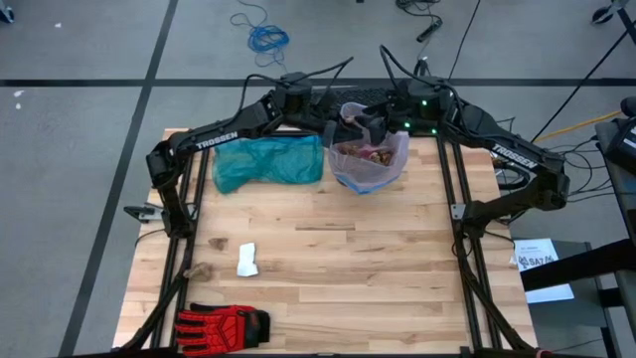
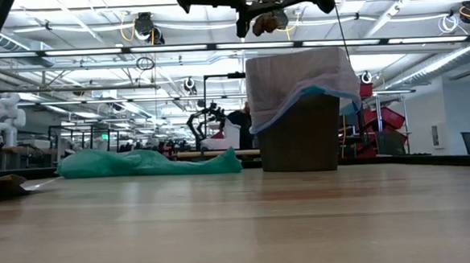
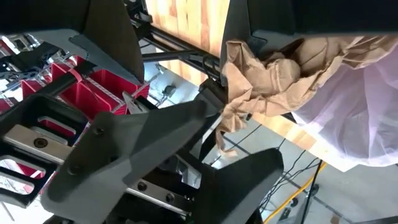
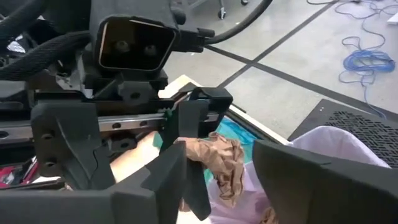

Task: Place trash/remove bag and relplace
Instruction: Put the brown paper into the black trash bin, then put the white paper into the black trash bin

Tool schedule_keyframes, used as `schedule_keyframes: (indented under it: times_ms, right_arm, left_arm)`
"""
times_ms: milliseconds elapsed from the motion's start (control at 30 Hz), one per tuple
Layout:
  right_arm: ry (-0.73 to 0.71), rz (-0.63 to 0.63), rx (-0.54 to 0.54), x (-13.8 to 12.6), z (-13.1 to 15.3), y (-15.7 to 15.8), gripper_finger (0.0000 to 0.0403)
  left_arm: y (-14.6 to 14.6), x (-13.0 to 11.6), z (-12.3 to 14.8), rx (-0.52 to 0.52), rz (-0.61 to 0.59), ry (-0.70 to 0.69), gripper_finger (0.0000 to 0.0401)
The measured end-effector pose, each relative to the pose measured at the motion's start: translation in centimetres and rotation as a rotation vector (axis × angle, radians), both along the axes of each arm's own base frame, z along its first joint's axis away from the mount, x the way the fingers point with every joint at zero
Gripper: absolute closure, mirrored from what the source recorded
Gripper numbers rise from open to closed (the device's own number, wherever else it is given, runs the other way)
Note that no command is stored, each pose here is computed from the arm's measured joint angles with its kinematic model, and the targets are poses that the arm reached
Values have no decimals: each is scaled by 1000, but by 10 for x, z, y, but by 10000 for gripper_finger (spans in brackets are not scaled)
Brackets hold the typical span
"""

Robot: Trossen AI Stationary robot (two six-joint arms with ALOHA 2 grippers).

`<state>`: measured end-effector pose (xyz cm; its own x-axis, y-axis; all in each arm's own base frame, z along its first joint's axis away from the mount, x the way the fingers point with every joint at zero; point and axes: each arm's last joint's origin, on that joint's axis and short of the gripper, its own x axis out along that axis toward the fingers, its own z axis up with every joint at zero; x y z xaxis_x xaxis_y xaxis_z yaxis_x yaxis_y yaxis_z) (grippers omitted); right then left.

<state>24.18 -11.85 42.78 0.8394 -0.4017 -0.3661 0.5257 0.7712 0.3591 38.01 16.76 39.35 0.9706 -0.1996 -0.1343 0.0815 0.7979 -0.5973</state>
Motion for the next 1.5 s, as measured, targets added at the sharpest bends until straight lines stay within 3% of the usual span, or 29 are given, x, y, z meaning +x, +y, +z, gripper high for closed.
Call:
schedule_keyframes:
  times_ms: [100,267,467,633,867,1133,1333,1400,1500]
  right_arm:
    - [7,2,-2,0,0,0,269]
    - [27,13,-6,0,-2,0,380]
    - [29,12,-22,0,-2,0,401]
    - [40,-88,-62,-5,1,-1,402]
    - [48,-84,-86,-15,6,4,403]
    - [274,-78,15,-15,-20,2,397]
    - [290,-79,17,-14,-22,1,326]
    - [280,-90,8,-13,-21,0,292]
    - [283,-94,4,-10,-23,-1,249]
  left_arm:
    - [0,0,0,0,1,0,195]
    - [0,0,0,0,1,0,195]
    - [0,0,0,0,0,0,195]
    - [-1,0,0,-7,-38,-3,195]
    - [9,-5,0,-8,-20,-4,195]
    - [29,-26,11,-36,-19,-23,195]
    - [32,-54,34,-27,-20,-63,205]
    - [31,-66,46,37,6,-93,223]
    - [27,-86,57,146,142,-59,273]
